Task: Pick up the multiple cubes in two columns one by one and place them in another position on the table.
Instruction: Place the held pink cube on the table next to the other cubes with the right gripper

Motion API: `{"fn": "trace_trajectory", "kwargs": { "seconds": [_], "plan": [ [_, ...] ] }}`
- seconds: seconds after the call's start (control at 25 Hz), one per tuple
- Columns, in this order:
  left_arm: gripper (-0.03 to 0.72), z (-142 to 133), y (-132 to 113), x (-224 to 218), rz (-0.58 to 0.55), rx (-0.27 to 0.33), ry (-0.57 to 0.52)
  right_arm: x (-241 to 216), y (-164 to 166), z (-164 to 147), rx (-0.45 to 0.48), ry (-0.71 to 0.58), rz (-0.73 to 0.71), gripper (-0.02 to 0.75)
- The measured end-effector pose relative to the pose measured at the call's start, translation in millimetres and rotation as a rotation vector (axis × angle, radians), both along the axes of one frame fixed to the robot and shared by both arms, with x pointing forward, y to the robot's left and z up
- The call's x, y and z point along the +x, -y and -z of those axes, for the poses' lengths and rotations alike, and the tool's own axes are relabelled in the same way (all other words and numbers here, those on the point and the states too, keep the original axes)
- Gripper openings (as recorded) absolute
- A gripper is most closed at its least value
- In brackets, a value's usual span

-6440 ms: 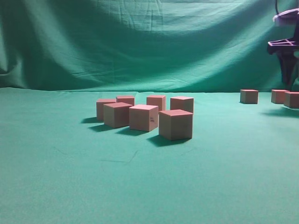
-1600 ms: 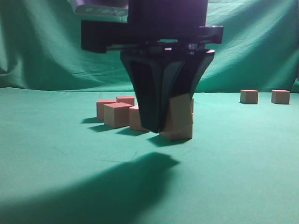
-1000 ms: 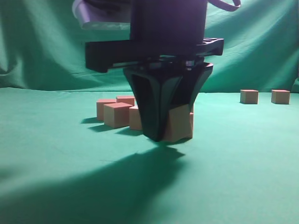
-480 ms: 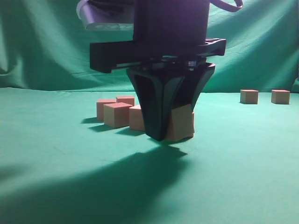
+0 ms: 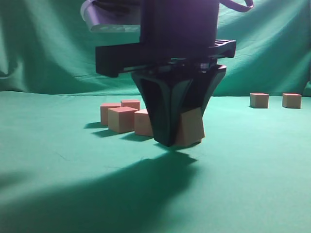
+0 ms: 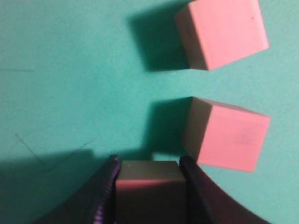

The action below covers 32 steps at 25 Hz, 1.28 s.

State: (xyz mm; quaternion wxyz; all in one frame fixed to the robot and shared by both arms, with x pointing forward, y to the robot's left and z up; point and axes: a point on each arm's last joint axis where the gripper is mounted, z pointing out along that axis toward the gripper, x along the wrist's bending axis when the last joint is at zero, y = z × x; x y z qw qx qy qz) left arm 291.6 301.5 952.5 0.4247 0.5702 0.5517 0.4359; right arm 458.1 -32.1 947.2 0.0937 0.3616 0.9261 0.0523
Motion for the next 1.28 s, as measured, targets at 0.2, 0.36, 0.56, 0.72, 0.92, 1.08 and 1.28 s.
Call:
{"fn": "trace_trajectory", "kwargs": {
  "seconds": [0.2,0.36,0.56,0.72,0.92,1.08,1.28],
  "plan": [
    [0.000,0.0,0.0,0.0,0.000,0.000,0.000,-0.2,0.3,0.0,-0.004,-0.002,-0.001,0.255],
    [0.000,0.0,0.0,0.0,0.000,0.000,0.000,-0.3,0.5,0.1,-0.006,-0.003,-0.003,0.255],
    [0.000,0.0,0.0,0.0,0.000,0.000,0.000,-0.3,0.5,0.1,-0.006,-0.003,-0.003,0.255],
    [0.000,0.0,0.0,0.0,0.000,0.000,0.000,-0.1,0.1,0.0,-0.002,-0.001,-0.003,0.255],
    [0.000,0.0,0.0,0.0,0.000,0.000,0.000,0.0,0.0,0.0,-0.001,0.000,-0.003,0.255],
    [0.000,0.0,0.0,0.0,0.000,0.000,0.000,0.3,-0.5,-0.1,0.005,0.003,-0.005,0.255],
    [0.000,0.0,0.0,0.0,0.000,0.000,0.000,0.3,-0.6,-0.1,0.006,0.004,-0.005,0.255]
  ]
}}
